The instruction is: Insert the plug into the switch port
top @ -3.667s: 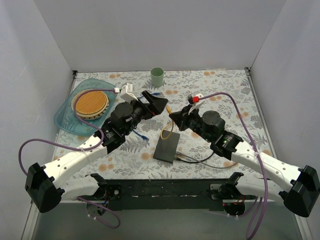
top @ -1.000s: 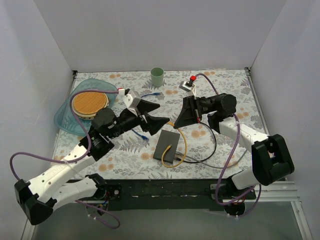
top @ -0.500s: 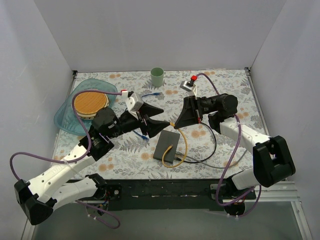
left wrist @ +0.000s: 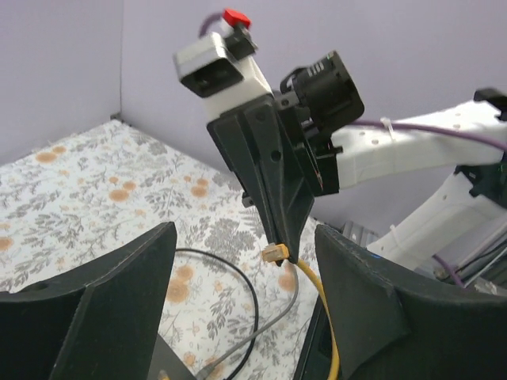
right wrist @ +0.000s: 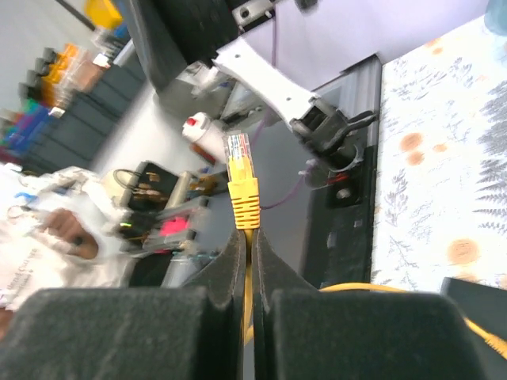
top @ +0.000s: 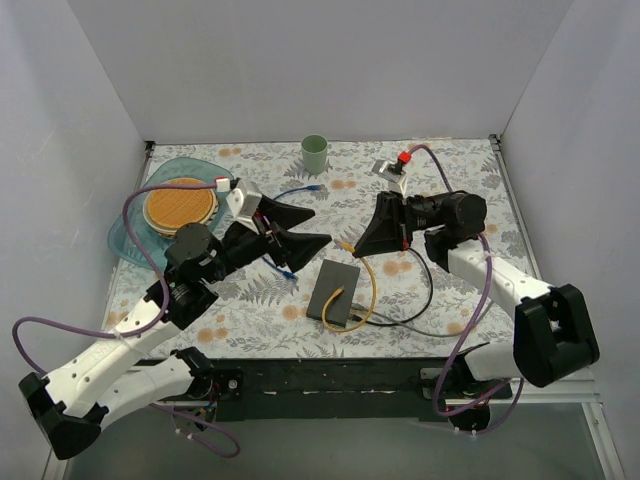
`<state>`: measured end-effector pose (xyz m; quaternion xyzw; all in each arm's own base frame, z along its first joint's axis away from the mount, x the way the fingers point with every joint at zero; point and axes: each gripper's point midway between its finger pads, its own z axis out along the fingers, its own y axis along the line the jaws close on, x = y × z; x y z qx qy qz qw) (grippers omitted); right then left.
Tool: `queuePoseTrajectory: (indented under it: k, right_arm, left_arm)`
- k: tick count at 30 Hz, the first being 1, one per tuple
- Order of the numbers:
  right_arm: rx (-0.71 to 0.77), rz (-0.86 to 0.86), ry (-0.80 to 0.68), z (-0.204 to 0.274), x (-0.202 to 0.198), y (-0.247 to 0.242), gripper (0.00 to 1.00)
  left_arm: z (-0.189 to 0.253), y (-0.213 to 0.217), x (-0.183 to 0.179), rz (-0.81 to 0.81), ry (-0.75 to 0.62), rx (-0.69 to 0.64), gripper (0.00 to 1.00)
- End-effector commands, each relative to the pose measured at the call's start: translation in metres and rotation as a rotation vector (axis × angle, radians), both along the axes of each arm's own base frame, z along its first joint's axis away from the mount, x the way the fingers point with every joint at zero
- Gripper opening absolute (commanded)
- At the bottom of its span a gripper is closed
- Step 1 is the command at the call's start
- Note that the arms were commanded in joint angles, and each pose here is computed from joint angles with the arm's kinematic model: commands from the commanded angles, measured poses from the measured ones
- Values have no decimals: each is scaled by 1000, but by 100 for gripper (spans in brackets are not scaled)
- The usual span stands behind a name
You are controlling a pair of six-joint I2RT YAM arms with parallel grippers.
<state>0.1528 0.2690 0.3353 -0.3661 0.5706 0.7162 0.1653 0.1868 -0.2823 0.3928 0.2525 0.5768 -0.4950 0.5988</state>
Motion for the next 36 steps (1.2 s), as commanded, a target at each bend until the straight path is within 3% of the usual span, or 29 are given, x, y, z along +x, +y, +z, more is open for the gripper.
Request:
queuePoseTrajectory:
  k: [1,2,11,18,29,36]
  right_arm:
    - [204,-121,-547,18,5,-1,1]
    - [64,-213,-375,4,24,5,1]
    - [-222,-549,-508,-26,65,-4,1]
    - [-283,-729,-660,-38,60,-27,1]
    - [-351,-708,-779,-92,26,-16,1]
    - [-347,-684,-806,-97,12,-6,1]
  left_arm:
    - [18,18,2,80,4,-68,71]
    - [18,19,2,86,5,-67,71]
    - [7,18,4,88,21,-43,71]
    - [3,13,-13,0,-9,-45,70]
    - [-45,-1,-17,-76,83,-14,66]
    - [-63,-6,-17,-95,118,11,63]
